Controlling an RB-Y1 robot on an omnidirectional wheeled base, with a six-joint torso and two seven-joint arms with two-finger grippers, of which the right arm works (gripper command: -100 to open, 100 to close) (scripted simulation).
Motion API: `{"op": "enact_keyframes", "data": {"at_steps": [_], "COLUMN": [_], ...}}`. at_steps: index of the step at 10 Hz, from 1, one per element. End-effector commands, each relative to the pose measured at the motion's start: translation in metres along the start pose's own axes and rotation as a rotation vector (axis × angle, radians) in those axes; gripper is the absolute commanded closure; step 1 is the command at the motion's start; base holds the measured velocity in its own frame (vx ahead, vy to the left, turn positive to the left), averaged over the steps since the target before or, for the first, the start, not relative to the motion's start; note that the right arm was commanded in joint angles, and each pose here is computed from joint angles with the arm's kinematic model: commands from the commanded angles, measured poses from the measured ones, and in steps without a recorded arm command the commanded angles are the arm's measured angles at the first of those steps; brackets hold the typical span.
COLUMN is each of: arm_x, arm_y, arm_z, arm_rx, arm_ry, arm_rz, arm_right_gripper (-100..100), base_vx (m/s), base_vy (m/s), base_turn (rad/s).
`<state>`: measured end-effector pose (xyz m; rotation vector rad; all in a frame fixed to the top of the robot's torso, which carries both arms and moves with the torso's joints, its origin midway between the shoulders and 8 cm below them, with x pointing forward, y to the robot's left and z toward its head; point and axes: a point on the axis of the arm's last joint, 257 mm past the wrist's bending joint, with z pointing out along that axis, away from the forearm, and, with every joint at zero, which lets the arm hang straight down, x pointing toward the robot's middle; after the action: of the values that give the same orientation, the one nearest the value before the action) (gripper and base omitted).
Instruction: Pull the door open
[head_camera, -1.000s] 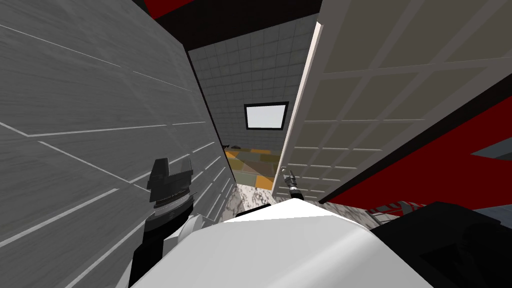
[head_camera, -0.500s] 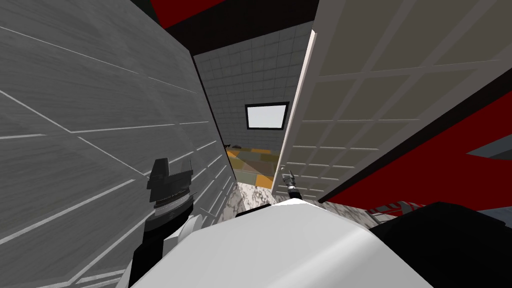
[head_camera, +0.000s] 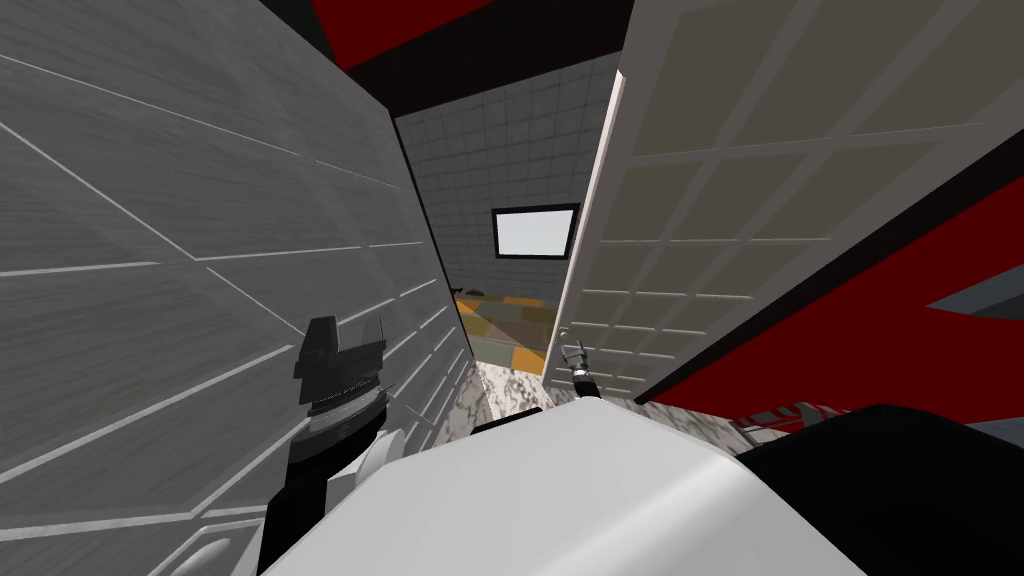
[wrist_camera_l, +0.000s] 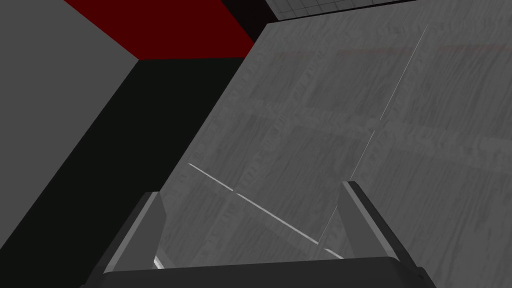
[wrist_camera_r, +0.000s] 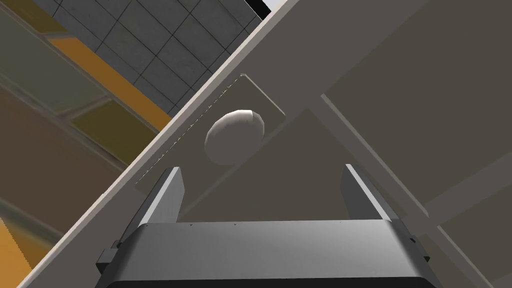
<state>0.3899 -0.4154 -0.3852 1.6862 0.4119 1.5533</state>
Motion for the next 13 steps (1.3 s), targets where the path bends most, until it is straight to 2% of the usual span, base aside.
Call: {"op": "enact_keyframes", "data": {"at_steps": [1, 4, 5, 9, 10, 12, 13], "arm_x": [0.001, 0.005, 0.005, 0.009, 0.009, 0.012, 0.012], "arm_y": [-0.003, -0.009, -0.009, -0.018, -0.018, -0.023, -0.023], "arm_z": [0.0021, 0.0056, 0.0056, 0.0105, 0.0105, 0.0132, 0.0132], "arm_rx": [-0.002, -0.006, -0.006, -0.011, -0.011, -0.015, -0.015], "arm_ry": [-0.008, -0.021, -0.021, -0.04, -0.04, -0.051, -0.051], "arm_rz": [0.071, 0.189, 0.196, 0.366, 0.373, 0.472, 0.485], "arm_right_gripper": [-100, -100, -100, -100, -100, -100, -100], "base_vx": [-0.044, -0.063, -0.047, -0.065, -0.044, -0.058, -0.056], "base_vy": [-0.009, -0.006, -0.008, -0.013, -0.011, -0.005, -0.009], "base_turn": [0.038, 0.034, 0.016, 0.031, 0.016, 0.04, 0.008]}}
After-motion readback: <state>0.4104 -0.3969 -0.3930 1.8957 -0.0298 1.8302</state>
